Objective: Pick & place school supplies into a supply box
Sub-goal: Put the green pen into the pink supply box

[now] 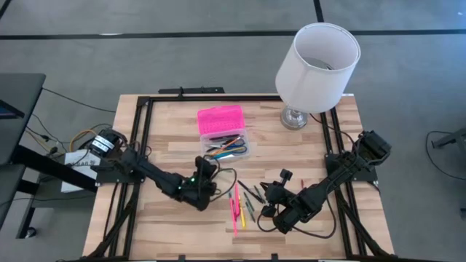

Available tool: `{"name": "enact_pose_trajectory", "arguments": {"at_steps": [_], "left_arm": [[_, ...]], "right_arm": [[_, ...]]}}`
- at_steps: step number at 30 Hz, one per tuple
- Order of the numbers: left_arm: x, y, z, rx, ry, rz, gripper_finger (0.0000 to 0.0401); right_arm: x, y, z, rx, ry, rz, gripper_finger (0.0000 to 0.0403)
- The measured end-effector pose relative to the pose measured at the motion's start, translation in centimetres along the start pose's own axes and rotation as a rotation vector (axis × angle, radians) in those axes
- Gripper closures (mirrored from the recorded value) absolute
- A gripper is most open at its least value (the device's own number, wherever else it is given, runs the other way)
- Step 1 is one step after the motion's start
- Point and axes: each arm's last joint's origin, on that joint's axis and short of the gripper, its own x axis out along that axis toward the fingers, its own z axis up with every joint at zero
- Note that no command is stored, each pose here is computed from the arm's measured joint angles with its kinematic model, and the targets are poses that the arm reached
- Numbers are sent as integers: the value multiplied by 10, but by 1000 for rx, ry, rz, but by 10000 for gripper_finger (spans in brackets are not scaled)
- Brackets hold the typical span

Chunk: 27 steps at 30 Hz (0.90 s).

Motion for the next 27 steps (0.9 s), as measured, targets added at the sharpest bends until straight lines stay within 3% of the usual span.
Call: {"name": "enact_pose_trajectory", "arguments": {"at_steps": [7,17,22,27], "left_arm": [[49,34,-3,-161,-1,-36,370],[109,78,-41,-352,66,-110,369],[123,87,-53,-444,60,-176,369],[124,88,-55,-458,64,-179,369]], "right_arm": [[4,-2,2,8,5,-12,392],[4,-2,2,1,6,-13,392],[4,-2,2,1,6,-12,392],[5,-3,2,2,7,-15,392]]}}
